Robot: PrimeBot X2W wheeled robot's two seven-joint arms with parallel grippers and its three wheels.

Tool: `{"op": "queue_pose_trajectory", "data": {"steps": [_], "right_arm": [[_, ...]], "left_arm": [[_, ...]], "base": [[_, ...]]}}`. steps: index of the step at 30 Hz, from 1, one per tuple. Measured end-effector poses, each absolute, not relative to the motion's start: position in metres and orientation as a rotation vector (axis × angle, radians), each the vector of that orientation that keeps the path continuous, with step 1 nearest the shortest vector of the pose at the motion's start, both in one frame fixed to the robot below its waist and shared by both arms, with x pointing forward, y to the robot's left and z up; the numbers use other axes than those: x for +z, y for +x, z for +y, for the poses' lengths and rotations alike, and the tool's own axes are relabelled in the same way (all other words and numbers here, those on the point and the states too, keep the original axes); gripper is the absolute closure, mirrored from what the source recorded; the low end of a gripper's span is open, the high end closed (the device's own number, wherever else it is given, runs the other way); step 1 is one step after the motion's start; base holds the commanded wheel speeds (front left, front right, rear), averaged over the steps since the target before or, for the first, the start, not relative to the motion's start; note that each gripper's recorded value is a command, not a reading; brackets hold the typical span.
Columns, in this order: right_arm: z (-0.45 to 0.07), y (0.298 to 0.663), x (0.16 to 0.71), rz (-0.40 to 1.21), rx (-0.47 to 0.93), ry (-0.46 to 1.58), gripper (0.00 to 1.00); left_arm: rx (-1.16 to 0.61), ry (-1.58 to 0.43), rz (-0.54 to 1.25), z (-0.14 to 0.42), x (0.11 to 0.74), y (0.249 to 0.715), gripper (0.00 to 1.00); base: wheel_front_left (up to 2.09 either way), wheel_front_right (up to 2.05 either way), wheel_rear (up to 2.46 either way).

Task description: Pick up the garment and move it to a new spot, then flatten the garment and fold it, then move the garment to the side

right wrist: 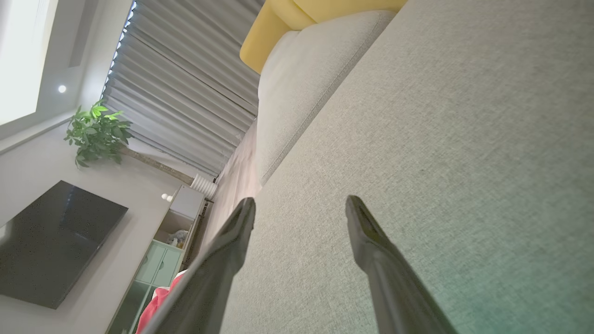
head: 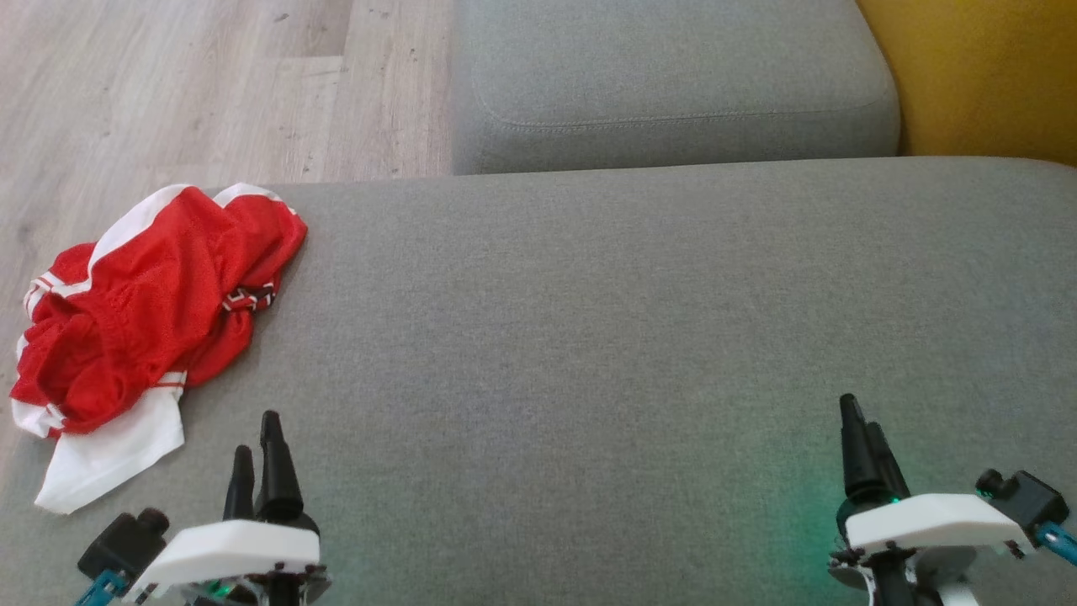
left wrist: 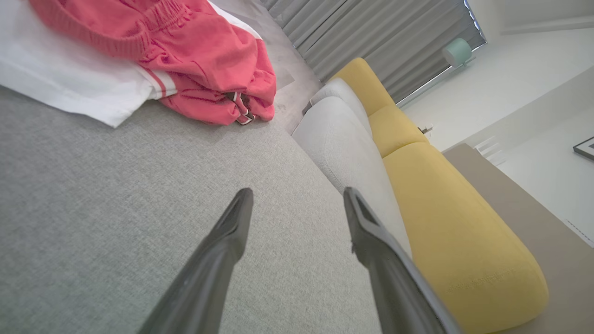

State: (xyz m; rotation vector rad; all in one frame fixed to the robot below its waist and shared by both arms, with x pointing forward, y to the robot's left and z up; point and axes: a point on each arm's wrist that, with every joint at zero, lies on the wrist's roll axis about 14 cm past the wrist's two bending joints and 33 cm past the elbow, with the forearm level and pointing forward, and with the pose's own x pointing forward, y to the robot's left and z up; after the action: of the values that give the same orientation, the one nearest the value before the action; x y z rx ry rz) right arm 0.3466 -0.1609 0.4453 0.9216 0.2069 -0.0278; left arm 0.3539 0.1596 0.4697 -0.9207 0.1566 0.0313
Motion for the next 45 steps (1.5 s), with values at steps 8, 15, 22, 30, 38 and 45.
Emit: {"op": "queue_pose_trajectory", "data": {"steps": [8, 15, 22, 30, 38, 45], "right_arm": [[-0.154, 0.347, 0.45, 0.193, 0.006, 0.825, 0.0], [-0.147, 0.347, 0.452, 0.187, 0.041, 0.736, 0.0], [-0.144, 0.349, 0.457, 0.167, 0.067, 0.651, 0.0], [-0.144, 0.349, 0.461, 0.141, 0.08, 0.562, 0.0], [-0.143, 0.348, 0.462, 0.13, 0.097, 0.463, 0.0], [-0.146, 0.347, 0.459, 0.127, 0.1, 0.373, 0.0]], "left_arm": [[0.01, -0.821, 0.13, 0.155, 0.477, 0.353, 0.0], [-0.002, -0.735, 0.106, 0.153, 0.483, 0.353, 0.0], [-0.024, -0.651, 0.096, 0.146, 0.485, 0.35, 0.0], [-0.033, -0.56, 0.073, 0.145, 0.487, 0.348, 0.0], [-0.064, -0.463, 0.051, 0.138, 0.491, 0.346, 0.0], [-0.081, -0.374, 0.034, 0.133, 0.493, 0.345, 0.0]], "base": [[0.0, 0.0, 0.0], [0.0, 0.0, 0.0], [0.0, 0.0, 0.0], [0.0, 0.0, 0.0], [0.0, 0.0, 0.0], [0.0, 0.0, 0.0]]}}
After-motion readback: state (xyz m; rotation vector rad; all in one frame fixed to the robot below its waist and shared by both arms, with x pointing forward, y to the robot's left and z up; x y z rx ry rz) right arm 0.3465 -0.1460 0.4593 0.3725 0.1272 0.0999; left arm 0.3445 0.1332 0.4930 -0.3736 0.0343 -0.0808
